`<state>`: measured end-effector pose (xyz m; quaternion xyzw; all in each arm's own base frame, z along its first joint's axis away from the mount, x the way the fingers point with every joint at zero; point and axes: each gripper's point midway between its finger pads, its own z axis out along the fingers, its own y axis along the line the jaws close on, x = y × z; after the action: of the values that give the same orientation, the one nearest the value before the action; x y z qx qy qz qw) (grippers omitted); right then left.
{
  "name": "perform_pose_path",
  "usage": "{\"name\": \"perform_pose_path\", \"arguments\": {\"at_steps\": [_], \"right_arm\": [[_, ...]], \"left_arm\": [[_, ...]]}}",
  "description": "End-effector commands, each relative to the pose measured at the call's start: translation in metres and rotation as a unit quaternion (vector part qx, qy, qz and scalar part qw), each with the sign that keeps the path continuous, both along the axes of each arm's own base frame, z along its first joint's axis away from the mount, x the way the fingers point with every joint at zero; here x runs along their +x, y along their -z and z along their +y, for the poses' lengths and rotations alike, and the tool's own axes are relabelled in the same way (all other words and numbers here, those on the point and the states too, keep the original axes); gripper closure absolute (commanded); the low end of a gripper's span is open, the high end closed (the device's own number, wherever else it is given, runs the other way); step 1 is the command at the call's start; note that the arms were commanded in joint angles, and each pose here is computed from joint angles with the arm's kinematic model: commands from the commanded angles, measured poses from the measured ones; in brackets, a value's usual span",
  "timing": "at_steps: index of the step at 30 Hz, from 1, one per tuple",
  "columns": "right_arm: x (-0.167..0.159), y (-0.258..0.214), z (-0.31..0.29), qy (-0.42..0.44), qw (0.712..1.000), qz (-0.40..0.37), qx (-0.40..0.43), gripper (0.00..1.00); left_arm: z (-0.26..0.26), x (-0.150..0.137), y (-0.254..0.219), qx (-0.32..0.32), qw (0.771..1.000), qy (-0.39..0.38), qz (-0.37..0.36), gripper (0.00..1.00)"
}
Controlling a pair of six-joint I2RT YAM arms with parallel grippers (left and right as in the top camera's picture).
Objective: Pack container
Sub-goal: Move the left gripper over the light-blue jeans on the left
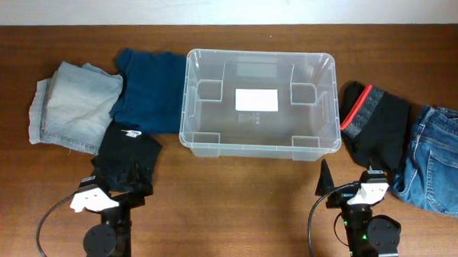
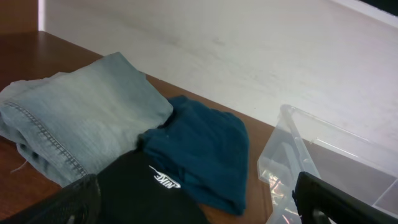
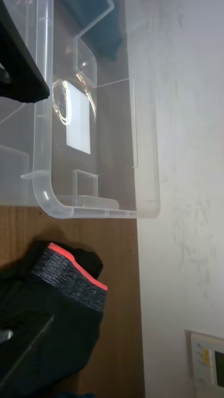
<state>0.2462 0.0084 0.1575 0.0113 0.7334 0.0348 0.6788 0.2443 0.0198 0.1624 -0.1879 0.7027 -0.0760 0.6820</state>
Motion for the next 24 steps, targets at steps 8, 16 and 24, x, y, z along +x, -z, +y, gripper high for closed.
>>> {"name": "perform_pose_path", "arguments": {"at_steps": [8, 16, 24], "right_arm": [[0.000, 0.002, 0.002, -0.006, 1.000, 0.002, -0.003, 0.02], [0.000, 0.002, 0.002, -0.006, 1.000, 0.002, -0.003, 0.02], [0.000, 0.002, 0.002, -0.006, 1.000, 0.002, -0.003, 0.01]], "left_arm": [[-0.012, -0.009, -0.074, 0.007, 0.995, 0.038, -0.093, 0.01], [-0.004, -0.024, -0.138, 0.025, 0.998, 0.019, -0.045, 0.00], [-0.009, 0.009, -0.209, 0.145, 0.985, 0.042, 0.081, 0.01]]}}
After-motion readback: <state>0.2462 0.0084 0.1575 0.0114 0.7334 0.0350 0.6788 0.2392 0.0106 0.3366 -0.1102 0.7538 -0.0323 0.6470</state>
